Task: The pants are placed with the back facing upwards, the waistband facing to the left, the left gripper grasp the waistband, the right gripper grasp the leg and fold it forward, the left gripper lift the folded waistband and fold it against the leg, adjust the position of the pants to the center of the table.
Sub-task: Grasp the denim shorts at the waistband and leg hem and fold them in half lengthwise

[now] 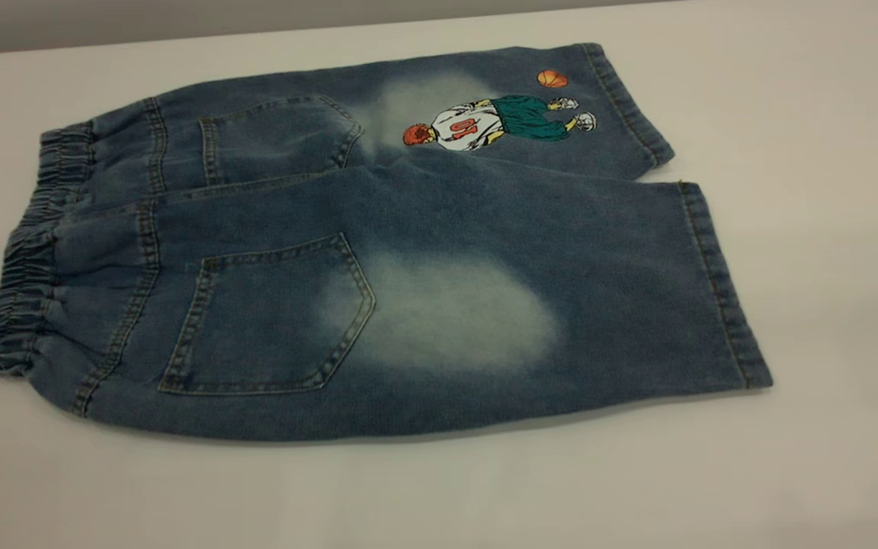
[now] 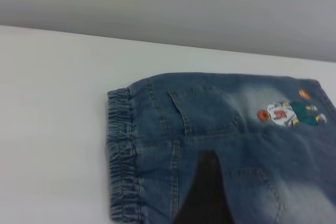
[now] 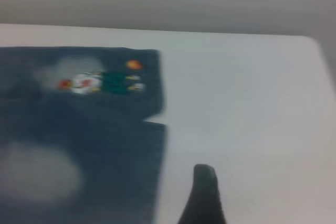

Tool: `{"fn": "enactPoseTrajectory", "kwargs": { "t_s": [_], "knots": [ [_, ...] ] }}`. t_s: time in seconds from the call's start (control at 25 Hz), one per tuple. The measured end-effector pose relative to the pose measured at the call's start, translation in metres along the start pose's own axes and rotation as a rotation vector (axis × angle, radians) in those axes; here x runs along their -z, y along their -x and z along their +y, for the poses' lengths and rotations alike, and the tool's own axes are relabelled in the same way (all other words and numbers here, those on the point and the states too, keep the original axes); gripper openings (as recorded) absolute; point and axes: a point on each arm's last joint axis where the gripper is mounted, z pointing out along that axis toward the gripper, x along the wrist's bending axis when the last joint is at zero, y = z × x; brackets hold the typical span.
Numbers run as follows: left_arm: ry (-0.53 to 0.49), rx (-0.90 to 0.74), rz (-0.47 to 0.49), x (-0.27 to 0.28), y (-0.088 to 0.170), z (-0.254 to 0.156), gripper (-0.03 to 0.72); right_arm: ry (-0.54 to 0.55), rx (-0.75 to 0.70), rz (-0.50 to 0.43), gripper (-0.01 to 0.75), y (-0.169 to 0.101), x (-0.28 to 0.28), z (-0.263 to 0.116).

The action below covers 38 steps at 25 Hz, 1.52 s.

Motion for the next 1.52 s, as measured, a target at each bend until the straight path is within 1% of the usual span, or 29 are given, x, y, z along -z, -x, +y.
{"fn": "enactPoseTrajectory", "kwargs": {
  "t_s": [0.12, 0.2, 0.36, 0.56, 0.68, 0.76, 0.92, 1.04, 1.16, 1.24, 1.32, 1.52],
  "knots": [
    [-0.088, 0.004, 0.036, -0.031, -0.004, 0.013, 0.54, -0.013, -0.065, 0.049, 0.5, -0.002, -0.018, 0.013],
    [-0.133, 0.012, 0.05, -0.053, -0.006, 0.02, 0.54, -0.041, -0.087, 0.073, 0.5, -0.002, -0.031, 0.02],
    [-0.267, 0.047, 0.075, -0.102, -0.011, 0.024, 0.54, -0.136, -0.124, 0.1, 0.5, 0.0, -0.064, 0.028],
    [-0.424, 0.122, 0.129, -0.158, -0.021, 0.014, 0.54, -0.252, -0.202, 0.137, 0.5, 0.002, -0.106, 0.031],
    [-0.547, 0.148, 0.161, -0.187, -0.027, 0.0, 0.54, -0.324, -0.251, 0.163, 0.5, 0.002, -0.131, 0.029],
    [-0.568, 0.17, 0.177, -0.203, -0.031, -0.006, 0.54, -0.374, -0.29, 0.178, 0.5, 0.002, -0.148, 0.025],
    [-0.618, 0.228, 0.218, -0.229, -0.038, -0.02, 0.54, -0.445, -0.366, 0.177, 0.5, 0.005, -0.179, 0.011],
    [-0.692, 0.258, 0.262, -0.241, -0.05, -0.033, 0.54, -0.501, -0.405, 0.185, 0.5, 0.005, -0.197, 0.001],
    [-0.724, 0.293, 0.31, -0.252, -0.066, -0.043, 0.54, -0.54, -0.419, 0.193, 0.5, 0.006, -0.212, -0.007],
    [-0.767, 0.323, 0.341, -0.256, -0.076, -0.051, 0.54, -0.553, -0.429, 0.202, 0.5, 0.006, -0.219, -0.011],
    [-0.814, 0.334, 0.354, -0.261, -0.08, -0.06, 0.536, -0.561, -0.44, 0.214, 0.5, 0.005, -0.225, -0.014],
    [-0.867, 0.349, 0.371, -0.277, -0.087, -0.08, 0.52, -0.544, -0.444, 0.246, 0.5, 0.004, -0.233, -0.015]
  ]
}}
